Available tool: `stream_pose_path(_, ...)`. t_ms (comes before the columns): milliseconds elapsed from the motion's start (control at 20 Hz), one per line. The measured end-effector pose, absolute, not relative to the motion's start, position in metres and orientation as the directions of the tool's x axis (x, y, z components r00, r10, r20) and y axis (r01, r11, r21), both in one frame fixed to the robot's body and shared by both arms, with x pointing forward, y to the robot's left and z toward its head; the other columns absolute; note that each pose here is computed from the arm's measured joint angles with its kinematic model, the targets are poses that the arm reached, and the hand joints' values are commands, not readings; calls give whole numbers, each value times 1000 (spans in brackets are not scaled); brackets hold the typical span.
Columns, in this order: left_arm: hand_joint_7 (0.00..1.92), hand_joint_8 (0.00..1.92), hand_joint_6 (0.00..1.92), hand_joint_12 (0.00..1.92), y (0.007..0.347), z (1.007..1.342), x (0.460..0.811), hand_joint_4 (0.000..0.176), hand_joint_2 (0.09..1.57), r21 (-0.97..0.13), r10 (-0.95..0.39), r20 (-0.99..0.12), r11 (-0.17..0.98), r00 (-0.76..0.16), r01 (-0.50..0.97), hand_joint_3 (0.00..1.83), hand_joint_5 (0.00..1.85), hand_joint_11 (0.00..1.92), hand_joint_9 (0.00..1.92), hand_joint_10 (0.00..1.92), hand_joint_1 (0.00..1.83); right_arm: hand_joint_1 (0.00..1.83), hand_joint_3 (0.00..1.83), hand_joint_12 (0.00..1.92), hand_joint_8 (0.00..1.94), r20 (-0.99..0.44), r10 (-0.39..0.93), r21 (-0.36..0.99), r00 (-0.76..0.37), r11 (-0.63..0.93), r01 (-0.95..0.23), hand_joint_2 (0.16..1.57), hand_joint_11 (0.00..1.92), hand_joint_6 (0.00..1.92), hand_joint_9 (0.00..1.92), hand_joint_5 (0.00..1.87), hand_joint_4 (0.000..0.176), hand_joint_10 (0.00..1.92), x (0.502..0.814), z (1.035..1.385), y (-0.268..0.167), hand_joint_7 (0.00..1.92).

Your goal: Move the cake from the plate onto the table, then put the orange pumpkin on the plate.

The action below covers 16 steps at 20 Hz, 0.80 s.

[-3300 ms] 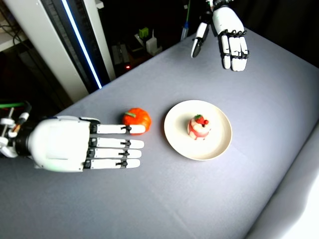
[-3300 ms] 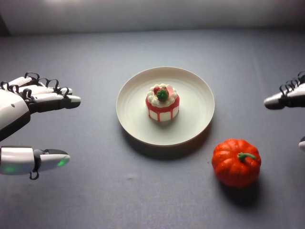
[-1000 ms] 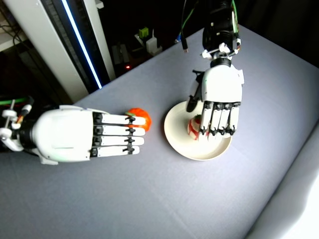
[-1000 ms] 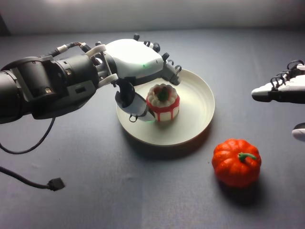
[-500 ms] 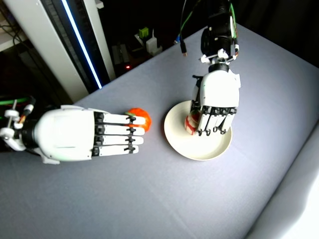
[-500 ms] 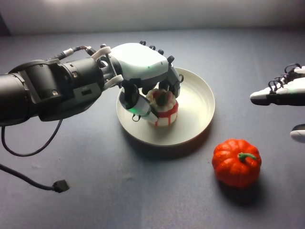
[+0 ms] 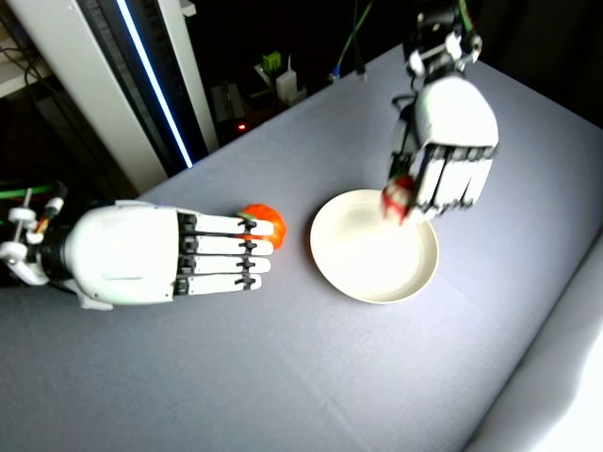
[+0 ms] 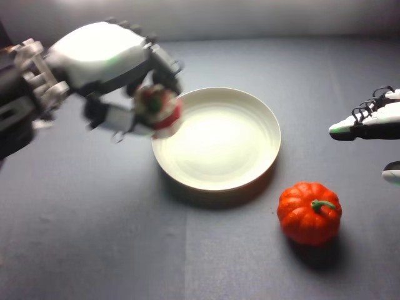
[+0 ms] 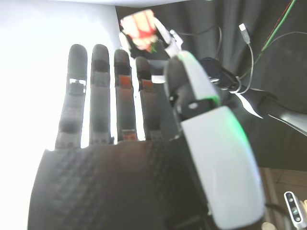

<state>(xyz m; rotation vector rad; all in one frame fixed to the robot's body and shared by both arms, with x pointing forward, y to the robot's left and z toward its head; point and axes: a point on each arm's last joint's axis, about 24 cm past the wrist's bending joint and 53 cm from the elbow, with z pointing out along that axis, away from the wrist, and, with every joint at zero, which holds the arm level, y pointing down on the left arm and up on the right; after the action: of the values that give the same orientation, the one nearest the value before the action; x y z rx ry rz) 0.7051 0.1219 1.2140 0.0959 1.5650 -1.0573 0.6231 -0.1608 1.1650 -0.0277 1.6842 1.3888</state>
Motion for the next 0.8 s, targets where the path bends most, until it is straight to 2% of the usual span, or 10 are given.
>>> stream_pose_path(100, 1084, 960, 624, 1198, 149, 1192, 690, 0, 1068, -540, -436, -841, 644, -320, 543, 0, 1111, 797, 1054, 565, 1256, 768, 0, 824, 2, -644, 505, 763, -575, 362, -536, 1380, 219, 2, 500, 419, 0, 7, 623, 1165, -161, 479)
stream_pose_path(200, 1110, 1011, 135, 1272, 176, 1171, 682, 0, 1044, -538, -423, -842, 694, -334, 478, 0, 1305, 955, 1187, 618, 1294, 781, 0, 823, 6, -641, 505, 765, -578, 359, -534, 1375, 225, 4, 506, 428, 0, 8, 622, 1165, -160, 491)
stream_pose_path(400, 1087, 1045, 90, 1172, 190, 1141, 670, 0, 1052, -555, -419, -826, 721, -377, 414, 0, 1317, 946, 1165, 572, 1291, 749, 1, 751, 5, -634, 508, 771, -583, 354, -530, 1388, 223, 5, 491, 428, 0, 3, 621, 1165, -159, 488)
stream_pose_path(450, 1080, 1060, 179, 1262, 191, 1132, 668, 0, 1062, -554, -408, -824, 729, -394, 402, 0, 1257, 895, 1098, 719, 1289, 761, 1, 750, 4, -634, 508, 771, -583, 354, -530, 1390, 222, 3, 487, 428, 0, 1, 621, 1165, -159, 489)
stream_pose_path(500, 1009, 1176, 681, 1266, 193, 1123, 666, 0, 1104, -562, -411, -814, 735, -410, 380, 26, 986, 725, 935, 722, 1266, 789, 0, 754, 5, -634, 508, 771, -583, 354, -530, 1393, 222, 3, 488, 432, 0, 1, 621, 1165, -159, 497)
stream_pose_path(550, 842, 554, 247, 1124, 195, 1119, 666, 0, 1025, -561, -407, -813, 740, -416, 372, 3, 776, 614, 812, 589, 1135, 780, 0, 713, 2, -632, 509, 772, -585, 352, -529, 1388, 255, 1, 507, 442, 0, 3, 621, 1165, -158, 517)
stream_pose_path(600, 816, 204, 76, 975, 197, 1117, 666, 0, 996, -561, -408, -812, 744, -418, 363, 0, 709, 556, 783, 362, 1058, 800, 0, 702, 1, -633, 507, 772, -585, 351, -530, 1384, 266, 1, 512, 444, 0, 3, 620, 1165, -158, 520)
stream_pose_path(700, 604, 9, 2, 745, 197, 1116, 666, 10, 970, -564, -412, -809, 744, -419, 359, 0, 509, 397, 630, 53, 913, 778, 0, 604, 0, -632, 507, 772, -585, 352, -529, 1365, 296, 2, 504, 450, 0, 0, 620, 1165, -158, 516)
stream_pose_path(750, 524, 1, 0, 702, 196, 1117, 666, 42, 943, -565, -413, -809, 741, -418, 362, 0, 428, 324, 562, 11, 901, 699, 0, 578, 1, -632, 507, 772, -586, 351, -530, 1354, 250, 0, 460, 394, 0, 1, 620, 1165, -158, 466)
stream_pose_path(800, 450, 0, 0, 655, 195, 1118, 665, 58, 904, -570, -419, -807, 737, -416, 364, 0, 341, 222, 473, 1, 882, 637, 2, 624, 0, -633, 506, 772, -586, 351, -530, 1321, 186, 0, 417, 340, 0, 0, 620, 1165, -158, 416)
